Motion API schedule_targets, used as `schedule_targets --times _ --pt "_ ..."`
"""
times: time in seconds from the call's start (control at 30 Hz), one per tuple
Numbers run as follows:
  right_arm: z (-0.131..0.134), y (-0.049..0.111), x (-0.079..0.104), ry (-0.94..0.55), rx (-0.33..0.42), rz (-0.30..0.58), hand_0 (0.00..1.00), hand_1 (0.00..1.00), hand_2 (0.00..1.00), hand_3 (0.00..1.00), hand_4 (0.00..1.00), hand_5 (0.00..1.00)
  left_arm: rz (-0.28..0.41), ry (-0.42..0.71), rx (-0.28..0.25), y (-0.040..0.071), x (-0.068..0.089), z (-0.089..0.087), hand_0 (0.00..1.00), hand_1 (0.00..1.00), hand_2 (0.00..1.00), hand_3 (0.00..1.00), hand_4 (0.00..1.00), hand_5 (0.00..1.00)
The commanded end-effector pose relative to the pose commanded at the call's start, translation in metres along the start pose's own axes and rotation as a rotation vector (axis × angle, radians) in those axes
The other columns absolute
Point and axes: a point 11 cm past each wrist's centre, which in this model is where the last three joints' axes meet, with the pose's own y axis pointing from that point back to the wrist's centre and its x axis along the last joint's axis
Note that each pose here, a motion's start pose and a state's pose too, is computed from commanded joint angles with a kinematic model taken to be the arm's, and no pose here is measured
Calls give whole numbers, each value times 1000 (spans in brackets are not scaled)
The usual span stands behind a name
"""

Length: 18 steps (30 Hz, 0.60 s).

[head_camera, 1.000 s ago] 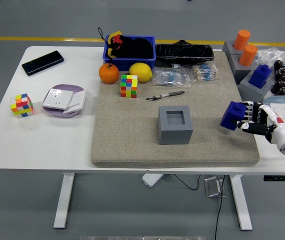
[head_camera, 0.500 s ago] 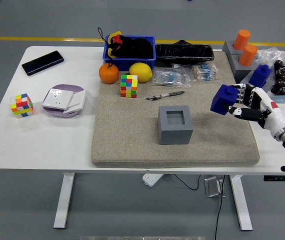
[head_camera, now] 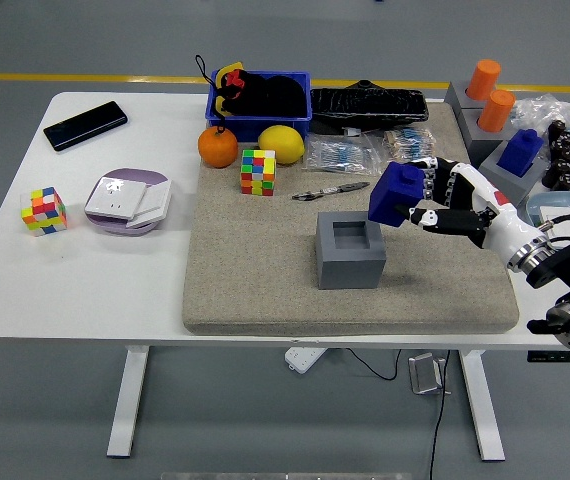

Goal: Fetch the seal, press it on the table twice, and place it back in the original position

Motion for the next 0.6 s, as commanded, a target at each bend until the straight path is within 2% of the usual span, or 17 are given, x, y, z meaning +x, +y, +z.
schedule_targets --times 0.13,0.37,0.6 --pt "3 -7 -12 9 -38 -73 649 520 519 558 709 2 1 1 3 0 0 -2 720 696 684 751 690 285" --pt "2 -23 -23 31 -65 -139 649 519 519 559 708 2 -7 1 -6 0 -3 2 721 696 684 751 690 285" --pt "8 -32 -20 11 -95 -152 649 520 518 559 708 2 -4 3 -6 0 -1 3 721 696 684 751 690 285"
